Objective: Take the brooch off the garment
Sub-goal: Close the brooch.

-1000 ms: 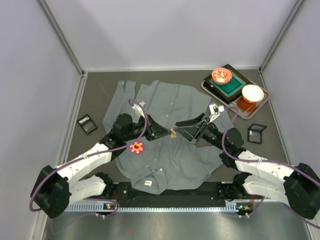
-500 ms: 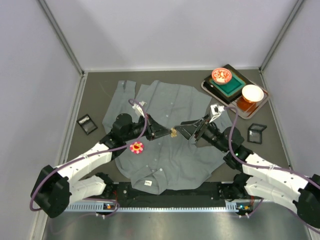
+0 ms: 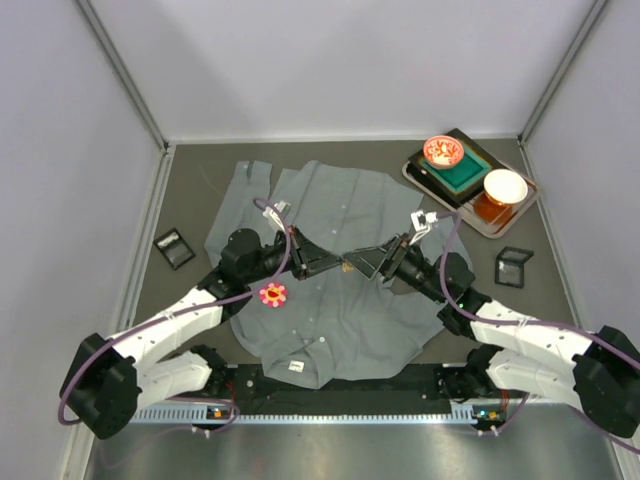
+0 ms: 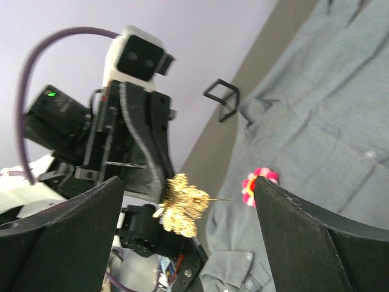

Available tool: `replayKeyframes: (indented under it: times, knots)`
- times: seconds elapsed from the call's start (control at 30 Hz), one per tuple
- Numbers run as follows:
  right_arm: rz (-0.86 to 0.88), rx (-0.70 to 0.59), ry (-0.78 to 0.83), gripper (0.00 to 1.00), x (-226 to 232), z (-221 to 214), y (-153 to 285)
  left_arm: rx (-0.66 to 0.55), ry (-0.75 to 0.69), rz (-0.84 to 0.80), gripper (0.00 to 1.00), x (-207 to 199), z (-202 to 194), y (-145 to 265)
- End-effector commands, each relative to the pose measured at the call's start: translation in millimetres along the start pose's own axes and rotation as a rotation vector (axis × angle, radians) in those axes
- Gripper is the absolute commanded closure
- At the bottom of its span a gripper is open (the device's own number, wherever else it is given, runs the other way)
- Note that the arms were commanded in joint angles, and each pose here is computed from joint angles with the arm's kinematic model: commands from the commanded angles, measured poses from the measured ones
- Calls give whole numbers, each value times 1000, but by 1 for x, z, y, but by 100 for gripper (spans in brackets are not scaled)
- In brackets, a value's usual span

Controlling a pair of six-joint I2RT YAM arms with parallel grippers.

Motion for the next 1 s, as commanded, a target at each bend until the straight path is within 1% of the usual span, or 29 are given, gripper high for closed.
replayKeyframes:
  times: [0.0,0.4,0.57,0.97]
  knots:
    - [189,-71,-29,14,29,14,2,-22,-33,-77,100,-11,2,4]
    - [212,-87,-9,18,34,17,10,-31,-25,-66,100,-8,2,2]
    - [193,-92,21,18,35,18,12,-27,-15,-55,100,-6,2,0]
    - [243,-62,-11,19,43,13,7,-32,-6,-57,100,-5,4,-1]
Point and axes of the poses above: each gripper's point midway between its finger pads, its own y axis back along the fingers, its own x axis along the line the jaws close on, z = x × y, the point moved 8 cm from there along y, back along the fingers, and after that the axes turned 1 degree about -y, right-handed, at the moved point
